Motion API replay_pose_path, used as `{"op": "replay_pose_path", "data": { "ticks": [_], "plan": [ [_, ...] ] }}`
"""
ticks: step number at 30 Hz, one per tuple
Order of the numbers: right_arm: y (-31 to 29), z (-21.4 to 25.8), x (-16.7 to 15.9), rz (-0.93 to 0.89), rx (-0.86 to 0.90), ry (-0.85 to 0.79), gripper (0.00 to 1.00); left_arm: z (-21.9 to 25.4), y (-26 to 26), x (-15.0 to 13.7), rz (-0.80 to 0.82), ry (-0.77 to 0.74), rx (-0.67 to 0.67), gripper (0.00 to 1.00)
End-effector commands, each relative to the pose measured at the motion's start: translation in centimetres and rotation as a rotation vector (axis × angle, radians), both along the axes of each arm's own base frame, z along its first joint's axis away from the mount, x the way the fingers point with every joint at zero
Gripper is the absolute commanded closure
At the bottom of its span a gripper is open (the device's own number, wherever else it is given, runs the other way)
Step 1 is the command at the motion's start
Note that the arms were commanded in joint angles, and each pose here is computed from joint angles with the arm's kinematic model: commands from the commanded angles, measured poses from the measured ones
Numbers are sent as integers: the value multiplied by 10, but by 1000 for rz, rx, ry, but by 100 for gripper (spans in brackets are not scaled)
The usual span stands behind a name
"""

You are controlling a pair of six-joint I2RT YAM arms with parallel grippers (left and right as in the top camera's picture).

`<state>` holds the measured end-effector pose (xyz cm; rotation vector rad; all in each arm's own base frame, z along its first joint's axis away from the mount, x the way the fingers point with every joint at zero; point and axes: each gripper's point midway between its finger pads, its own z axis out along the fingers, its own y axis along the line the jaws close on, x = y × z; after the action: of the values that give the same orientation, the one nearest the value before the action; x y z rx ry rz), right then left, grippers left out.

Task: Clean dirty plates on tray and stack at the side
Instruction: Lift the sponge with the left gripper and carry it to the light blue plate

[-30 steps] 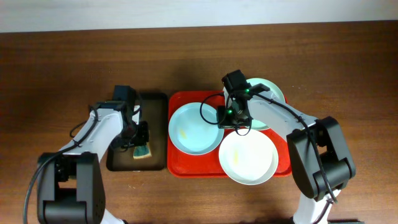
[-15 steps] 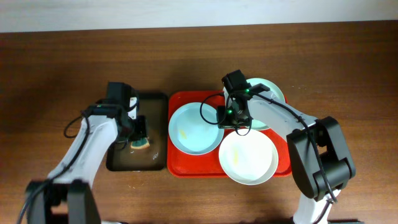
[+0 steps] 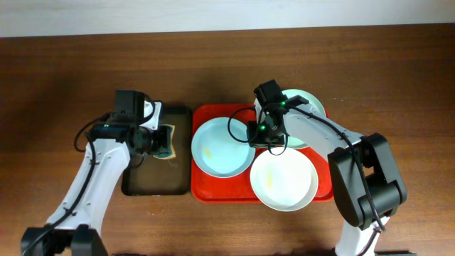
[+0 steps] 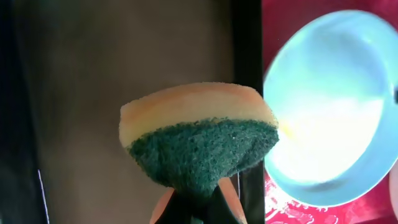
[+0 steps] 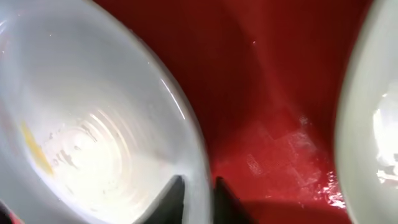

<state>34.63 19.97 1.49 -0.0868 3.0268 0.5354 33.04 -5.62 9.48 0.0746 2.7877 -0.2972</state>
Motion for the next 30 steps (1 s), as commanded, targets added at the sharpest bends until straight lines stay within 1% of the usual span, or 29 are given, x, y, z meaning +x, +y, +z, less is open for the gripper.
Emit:
{"op": "replay_pose_path", "data": {
  "ticks": [1, 3, 4, 5, 6, 8, 10, 14, 15, 16, 17, 18, 19, 20, 24, 26, 28, 30],
  "plan": [
    [0, -7, -3, -4, -8, 15, 96, -5, -4, 3, -20, 21, -19, 100],
    [-3, -8, 1, -9, -25, -1, 96, -6, -4, 3, -13, 27, -22, 100],
    [-2, -8, 2, -9, -22, -6, 87, -6, -4, 3, -2, 29, -25, 100],
    [-2, -8, 2, -9, -22, -8, 83, -6, -4, 3, 0, 30, -26, 100],
    [-2, -8, 2, -9, -22, -8, 82, -6, -4, 2, 0, 32, -26, 100],
    [-2, -7, 3, -9, -21, -11, 83, -7, -4, 1, 0, 39, -25, 100],
    [-1, -7, 4, -9, -18, -15, 95, -7, -4, 1, 1, 38, -25, 100],
    [0, -7, 5, -16, -14, -14, 96, -3, -4, 3, 56, 46, -44, 100],
    [0, -7, 6, -16, -13, -18, 83, 0, -4, 5, 55, 40, -44, 100],
    [0, -7, 7, -16, -14, -24, 76, 3, -4, 7, 56, 35, -45, 100],
    [0, -6, 7, -16, -13, -26, 77, 5, -5, 8, 55, 31, -45, 100],
    [0, -6, 8, -17, -13, -27, 84, 8, -5, 9, 55, 30, -46, 100],
    [0, -5, 9, -17, -11, -31, 93, 10, -5, 8, 55, 34, -46, 100],
    [1, -3, 11, -17, -8, -36, 96, 10, -5, 7, 56, 40, -45, 100],
    [2, 7, 13, -19, -1, -54, 96, 10, -10, 6, 47, 42, -47, 100],
    [-12, 7, 13, -91, -72, -47, 96, 11, -19, 4, 21, 42, -46, 100],
    [-20, 8, 13, -102, -113, -59, 96, 11, -23, 3, 8, 43, -46, 100],
    [-17, 9, 12, -98, -100, -55, 88, 11, -27, 3, 3, 42, -48, 100]
  ]
}}
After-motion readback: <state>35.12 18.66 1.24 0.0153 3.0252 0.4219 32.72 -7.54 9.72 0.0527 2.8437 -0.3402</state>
